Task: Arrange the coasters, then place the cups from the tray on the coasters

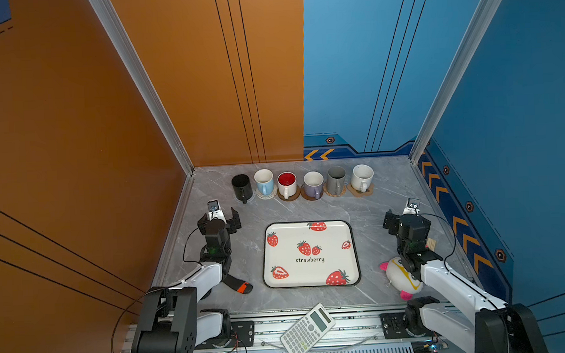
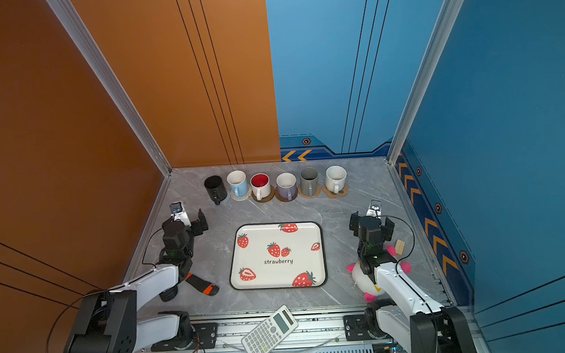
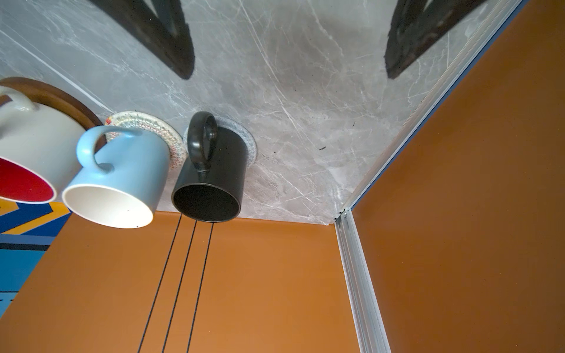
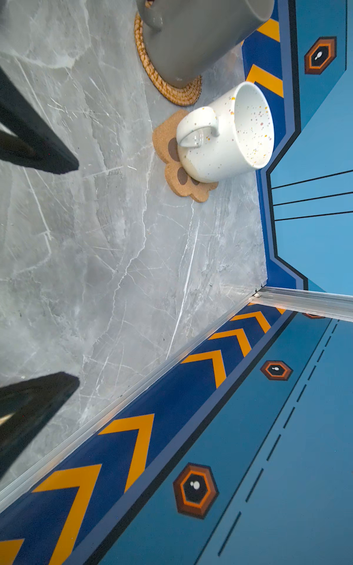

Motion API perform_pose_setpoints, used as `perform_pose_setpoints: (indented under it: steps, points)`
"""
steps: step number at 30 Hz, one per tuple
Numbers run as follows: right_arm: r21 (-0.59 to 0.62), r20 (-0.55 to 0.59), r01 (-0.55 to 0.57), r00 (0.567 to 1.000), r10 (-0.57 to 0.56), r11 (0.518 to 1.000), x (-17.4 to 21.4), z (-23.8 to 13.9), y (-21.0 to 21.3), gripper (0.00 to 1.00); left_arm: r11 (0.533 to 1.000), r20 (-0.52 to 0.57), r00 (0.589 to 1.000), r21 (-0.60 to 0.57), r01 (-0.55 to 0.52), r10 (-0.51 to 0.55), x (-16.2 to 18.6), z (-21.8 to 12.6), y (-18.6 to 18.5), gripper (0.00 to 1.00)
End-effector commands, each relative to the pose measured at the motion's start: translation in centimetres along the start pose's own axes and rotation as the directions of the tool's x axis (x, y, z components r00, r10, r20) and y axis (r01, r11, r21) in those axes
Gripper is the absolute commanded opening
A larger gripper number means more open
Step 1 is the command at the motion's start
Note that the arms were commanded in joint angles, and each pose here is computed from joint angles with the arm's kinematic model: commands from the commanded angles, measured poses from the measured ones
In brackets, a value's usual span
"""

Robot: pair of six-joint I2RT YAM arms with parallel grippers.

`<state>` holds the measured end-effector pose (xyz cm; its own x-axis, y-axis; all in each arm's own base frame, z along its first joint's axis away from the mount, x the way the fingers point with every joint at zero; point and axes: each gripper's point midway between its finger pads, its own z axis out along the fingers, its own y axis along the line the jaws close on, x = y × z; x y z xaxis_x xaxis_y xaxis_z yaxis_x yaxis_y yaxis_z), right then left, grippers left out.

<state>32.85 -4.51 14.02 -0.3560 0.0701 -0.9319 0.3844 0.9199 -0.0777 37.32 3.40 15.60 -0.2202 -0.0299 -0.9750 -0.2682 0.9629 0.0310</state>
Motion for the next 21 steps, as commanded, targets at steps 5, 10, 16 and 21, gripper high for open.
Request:
perform_pose_setpoints:
  steps: [5,10,16,21]
  points:
    - [-0.013,0.009,-0.003,1.0,0.003,1.0,1.0,1.6,0.5,1.0,0.998,-0.037,0.999,0.055,-0.036,0.038,2.1,0.0,-0.7,0.98]
    - [-0.022,0.009,0.007,1.0,-0.007,1.0,1.1,2.3,0.8,1.0,0.999,0.033,0.999,0.035,-0.007,0.006,3.8,-0.3,-0.1,0.98]
    - [-0.036,0.018,0.006,1.0,-0.006,0.999,1.0,2.5,1.1,1.0,0.996,0.052,0.999,0.089,-0.01,0.006,5.3,0.0,-0.8,0.98]
    - [-0.075,0.058,-0.013,0.998,0.017,0.997,0.6,2.7,1.9,1.0,0.983,0.024,0.999,0.178,-0.047,0.043,5.2,0.9,-2.6,0.98]
